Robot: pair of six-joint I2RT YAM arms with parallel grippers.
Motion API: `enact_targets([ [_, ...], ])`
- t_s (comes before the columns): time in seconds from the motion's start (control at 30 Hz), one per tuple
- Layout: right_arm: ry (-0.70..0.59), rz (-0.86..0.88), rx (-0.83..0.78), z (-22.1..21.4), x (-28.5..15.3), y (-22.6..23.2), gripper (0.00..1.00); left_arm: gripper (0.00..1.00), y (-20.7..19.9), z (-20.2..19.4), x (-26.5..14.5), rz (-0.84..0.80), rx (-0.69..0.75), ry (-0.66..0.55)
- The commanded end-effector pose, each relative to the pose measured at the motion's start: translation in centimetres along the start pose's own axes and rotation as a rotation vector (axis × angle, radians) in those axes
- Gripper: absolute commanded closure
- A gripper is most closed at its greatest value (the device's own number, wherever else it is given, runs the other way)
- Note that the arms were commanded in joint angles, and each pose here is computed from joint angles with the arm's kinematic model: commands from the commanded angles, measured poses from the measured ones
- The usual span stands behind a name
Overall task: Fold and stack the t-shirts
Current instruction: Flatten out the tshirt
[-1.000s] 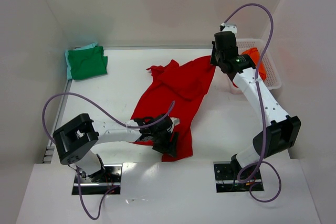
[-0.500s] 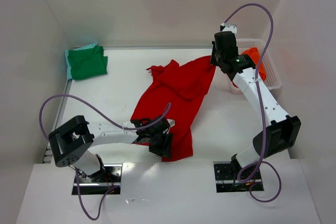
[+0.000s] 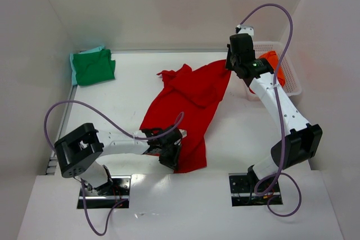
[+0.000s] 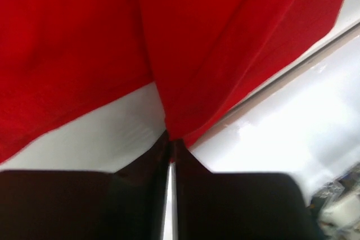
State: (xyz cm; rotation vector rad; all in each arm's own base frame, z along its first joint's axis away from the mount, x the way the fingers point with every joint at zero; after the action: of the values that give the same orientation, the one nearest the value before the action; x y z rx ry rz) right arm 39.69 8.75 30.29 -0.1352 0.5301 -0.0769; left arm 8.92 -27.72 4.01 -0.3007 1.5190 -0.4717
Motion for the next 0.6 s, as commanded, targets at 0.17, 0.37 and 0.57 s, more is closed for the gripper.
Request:
enact_targets([
  [0.17, -0.091, -0.025, 0.048, 3.0, -0.4, -0.8, 1.0, 1.0, -0.1, 2.1, -3.0, 0.096, 0.006, -0.155],
  [0.37, -0.157, -0.019, 0.093, 5.9, -2.1, -1.9, 1.0, 1.0, -3.3, 9.9, -14.7, 0.023, -0.026, -0.583],
  [0.57, -0.264, 0.011, 0.183, 9.9, -5.1, -4.0, 1.0, 1.0, -0.4, 16.0, -30.6, 0.007, -0.057, -1.035],
])
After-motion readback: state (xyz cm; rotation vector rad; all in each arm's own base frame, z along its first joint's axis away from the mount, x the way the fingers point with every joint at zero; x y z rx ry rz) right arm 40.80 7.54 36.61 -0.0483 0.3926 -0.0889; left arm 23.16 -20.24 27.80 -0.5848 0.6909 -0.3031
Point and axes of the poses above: each gripper's point midway between its finger pads, its own x axis out along the fingers, its own y axis along the line the jaws close on, z = x × y, the point moved 3 cm from there along -x, back along the fingers, and after that the axes turned 12 degrees about -x, right-handed, at the moved point
